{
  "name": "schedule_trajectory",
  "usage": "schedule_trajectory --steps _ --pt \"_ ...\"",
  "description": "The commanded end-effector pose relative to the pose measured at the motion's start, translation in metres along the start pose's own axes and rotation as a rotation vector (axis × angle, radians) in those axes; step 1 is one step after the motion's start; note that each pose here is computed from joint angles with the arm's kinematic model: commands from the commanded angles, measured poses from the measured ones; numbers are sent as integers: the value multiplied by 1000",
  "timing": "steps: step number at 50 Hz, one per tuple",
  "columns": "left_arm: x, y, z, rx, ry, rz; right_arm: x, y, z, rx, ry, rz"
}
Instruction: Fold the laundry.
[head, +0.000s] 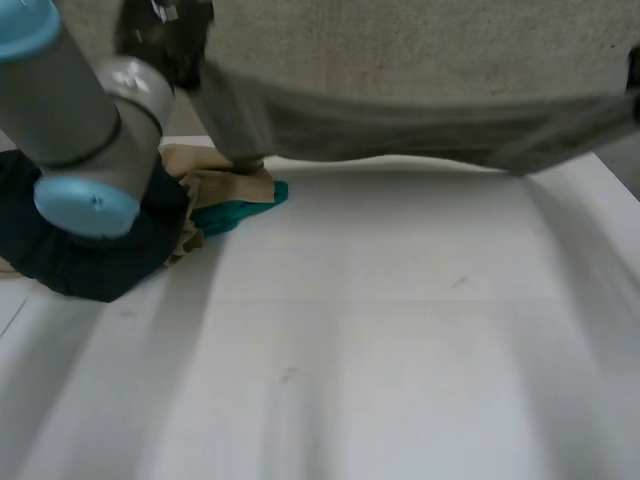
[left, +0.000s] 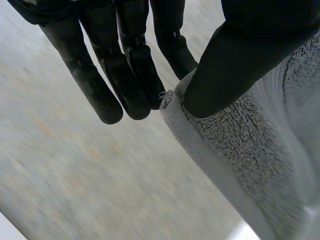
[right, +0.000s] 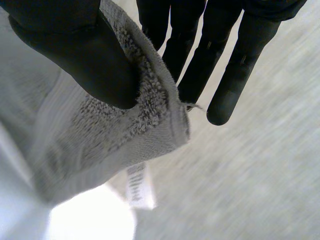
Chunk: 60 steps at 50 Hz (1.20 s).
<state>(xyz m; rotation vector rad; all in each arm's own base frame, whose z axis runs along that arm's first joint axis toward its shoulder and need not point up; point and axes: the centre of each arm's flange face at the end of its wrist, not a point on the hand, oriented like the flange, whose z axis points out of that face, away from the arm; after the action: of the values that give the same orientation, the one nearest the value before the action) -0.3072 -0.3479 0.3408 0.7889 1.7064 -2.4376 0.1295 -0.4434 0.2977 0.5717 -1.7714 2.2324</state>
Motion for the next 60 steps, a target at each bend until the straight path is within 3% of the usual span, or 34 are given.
schedule_trajectory --steps 1,6,11,16,20,23,33,44,60 --pt "36 62 -38 -223 135 28 -26 67 -38 -310 -162 -19" --pt "50 82 -87 -396 260 122 -26 87 -76 -480 -253 -104" --pt "44 73 -141 -570 380 223 -3 78 -110 -603 -302 -226" --pt "34 60 -184 -732 507 239 12 67 -144 -709 -404 -352" --pt "33 48 -196 -749 583 213 12 61 -156 -713 -484 -439" --pt "35 40 -186 -685 586 194 5 61 -151 -675 -487 -436" --pt "38 52 -114 -588 407 210 -3 85 -104 -602 -373 -339" --pt "72 81 -48 -495 327 214 -30 114 -42 -461 -284 -289" --pt "98 110 -11 -423 270 237 -60 154 5 -370 -211 -339"
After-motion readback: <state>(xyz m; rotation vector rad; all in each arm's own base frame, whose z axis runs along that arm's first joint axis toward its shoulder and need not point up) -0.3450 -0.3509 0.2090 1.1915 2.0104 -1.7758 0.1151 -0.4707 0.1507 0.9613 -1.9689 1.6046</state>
